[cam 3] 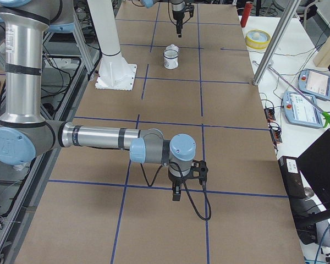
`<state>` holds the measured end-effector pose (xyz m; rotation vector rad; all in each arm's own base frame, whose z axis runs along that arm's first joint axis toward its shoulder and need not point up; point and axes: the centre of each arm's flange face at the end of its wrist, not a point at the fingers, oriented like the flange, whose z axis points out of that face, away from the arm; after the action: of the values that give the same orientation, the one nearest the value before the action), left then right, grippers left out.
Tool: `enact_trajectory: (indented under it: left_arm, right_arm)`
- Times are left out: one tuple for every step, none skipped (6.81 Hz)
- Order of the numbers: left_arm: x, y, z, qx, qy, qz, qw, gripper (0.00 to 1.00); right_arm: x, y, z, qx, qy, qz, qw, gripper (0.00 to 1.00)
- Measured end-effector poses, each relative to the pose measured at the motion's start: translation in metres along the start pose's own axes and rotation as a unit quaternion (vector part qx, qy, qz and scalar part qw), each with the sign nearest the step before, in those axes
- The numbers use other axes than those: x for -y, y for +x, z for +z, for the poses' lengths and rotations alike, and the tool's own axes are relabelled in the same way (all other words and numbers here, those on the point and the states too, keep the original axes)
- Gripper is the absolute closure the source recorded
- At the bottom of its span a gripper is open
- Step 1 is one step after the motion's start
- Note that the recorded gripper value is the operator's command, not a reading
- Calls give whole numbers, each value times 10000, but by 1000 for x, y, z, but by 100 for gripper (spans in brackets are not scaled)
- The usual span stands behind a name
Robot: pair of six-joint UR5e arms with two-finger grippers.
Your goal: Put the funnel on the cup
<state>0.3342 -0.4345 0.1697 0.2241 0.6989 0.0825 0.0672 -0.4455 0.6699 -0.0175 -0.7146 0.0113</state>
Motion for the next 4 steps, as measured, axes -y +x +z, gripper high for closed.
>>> enact_trajectory:
  left_arm:
    - [16, -61, -11, -113, -61, 578, 9982, 0]
    - [29, -131, -19, -209, -126, 1093, 9937, 0]
    - [39, -203, -24, -255, -194, 1353, 9903, 0]
    - [49, -278, -23, -238, -315, 1197, 9920, 0]
  right_arm:
    - [0, 0, 0, 0, 1, -1, 10000, 0]
    - [0, 0, 0, 0, 1, -1, 10000, 0]
    - [0, 0, 0, 0, 0, 0, 10000, 0]
    - [0, 0, 0, 0, -1, 0, 10000, 0]
